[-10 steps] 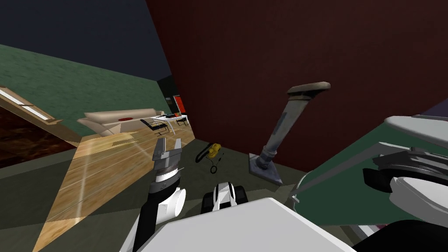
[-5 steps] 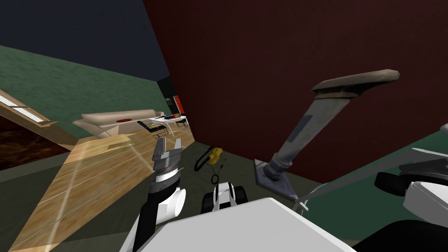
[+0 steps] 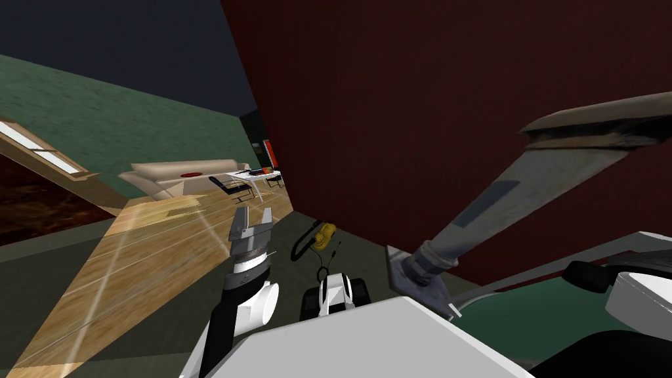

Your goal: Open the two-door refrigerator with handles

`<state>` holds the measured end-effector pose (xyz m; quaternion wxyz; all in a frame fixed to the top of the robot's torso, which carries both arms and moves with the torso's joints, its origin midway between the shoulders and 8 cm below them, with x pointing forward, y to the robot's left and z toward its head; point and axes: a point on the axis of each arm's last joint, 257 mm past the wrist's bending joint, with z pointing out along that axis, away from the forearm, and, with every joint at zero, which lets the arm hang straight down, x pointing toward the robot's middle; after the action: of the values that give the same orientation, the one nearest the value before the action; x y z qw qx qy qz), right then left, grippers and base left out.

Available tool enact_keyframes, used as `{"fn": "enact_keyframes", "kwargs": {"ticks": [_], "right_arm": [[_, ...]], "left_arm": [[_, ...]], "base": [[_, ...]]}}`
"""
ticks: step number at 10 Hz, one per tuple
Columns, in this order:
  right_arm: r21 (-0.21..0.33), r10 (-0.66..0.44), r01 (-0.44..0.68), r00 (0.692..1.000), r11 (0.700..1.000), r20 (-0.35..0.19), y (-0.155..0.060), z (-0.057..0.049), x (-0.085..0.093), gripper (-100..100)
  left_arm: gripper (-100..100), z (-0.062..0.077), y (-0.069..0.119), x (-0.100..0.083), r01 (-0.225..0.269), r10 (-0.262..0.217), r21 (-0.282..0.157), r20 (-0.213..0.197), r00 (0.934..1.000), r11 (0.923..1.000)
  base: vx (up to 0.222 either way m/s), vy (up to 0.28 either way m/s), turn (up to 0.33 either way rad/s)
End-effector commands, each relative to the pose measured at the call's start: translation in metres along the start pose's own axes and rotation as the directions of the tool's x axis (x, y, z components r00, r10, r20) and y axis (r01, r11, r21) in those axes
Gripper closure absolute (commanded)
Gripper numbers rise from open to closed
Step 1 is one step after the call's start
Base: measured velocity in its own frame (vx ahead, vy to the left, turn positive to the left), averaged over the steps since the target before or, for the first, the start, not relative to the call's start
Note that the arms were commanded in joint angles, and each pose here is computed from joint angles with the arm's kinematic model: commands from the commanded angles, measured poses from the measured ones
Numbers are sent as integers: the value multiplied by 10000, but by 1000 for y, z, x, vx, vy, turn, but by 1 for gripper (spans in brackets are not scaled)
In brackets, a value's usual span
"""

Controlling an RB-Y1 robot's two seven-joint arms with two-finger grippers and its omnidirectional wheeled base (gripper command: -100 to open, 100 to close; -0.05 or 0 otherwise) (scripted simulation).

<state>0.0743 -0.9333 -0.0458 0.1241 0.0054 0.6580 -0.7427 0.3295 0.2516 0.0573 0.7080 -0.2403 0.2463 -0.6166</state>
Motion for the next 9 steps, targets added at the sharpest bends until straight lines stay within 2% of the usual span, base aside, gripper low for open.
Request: {"fn": "enact_keyframes", "kwargs": {"ticks": [1,3,5,6,7,9], "right_arm": [[-753,27,-16,9999,9972,157,38,-8,-7,100],[-1009,114,-90,9997,9949,232,50,-12,-11,100],[-1009,114,-90,9997,9949,232,50,-12,-11,100],[-955,631,-642,9979,9934,-148,46,-2,-9,100],[-1188,125,-187,9985,9927,-529,62,-4,14,100],[-1440,20,-82,9991,9895,-432,75,-8,11,100]], "left_arm": [[0,0,0,0,0,0,0,0,10000,10000],[0,0,0,0,-1,1,-1,0,10000,10000],[0,0,0,0,0,0,0,0,10000,10000],[0,0,0,0,0,0,-1,0,10000,10000],[0,0,0,0,1,-1,0,0,10000,10000],[0,0,0,0,-1,1,-1,0,10000,10000]], "base": [[-14,-26,-13],[-10,-16,-16],[3,6,-7],[37,3,230],[52,-4,139],[25,-25,18]]}}
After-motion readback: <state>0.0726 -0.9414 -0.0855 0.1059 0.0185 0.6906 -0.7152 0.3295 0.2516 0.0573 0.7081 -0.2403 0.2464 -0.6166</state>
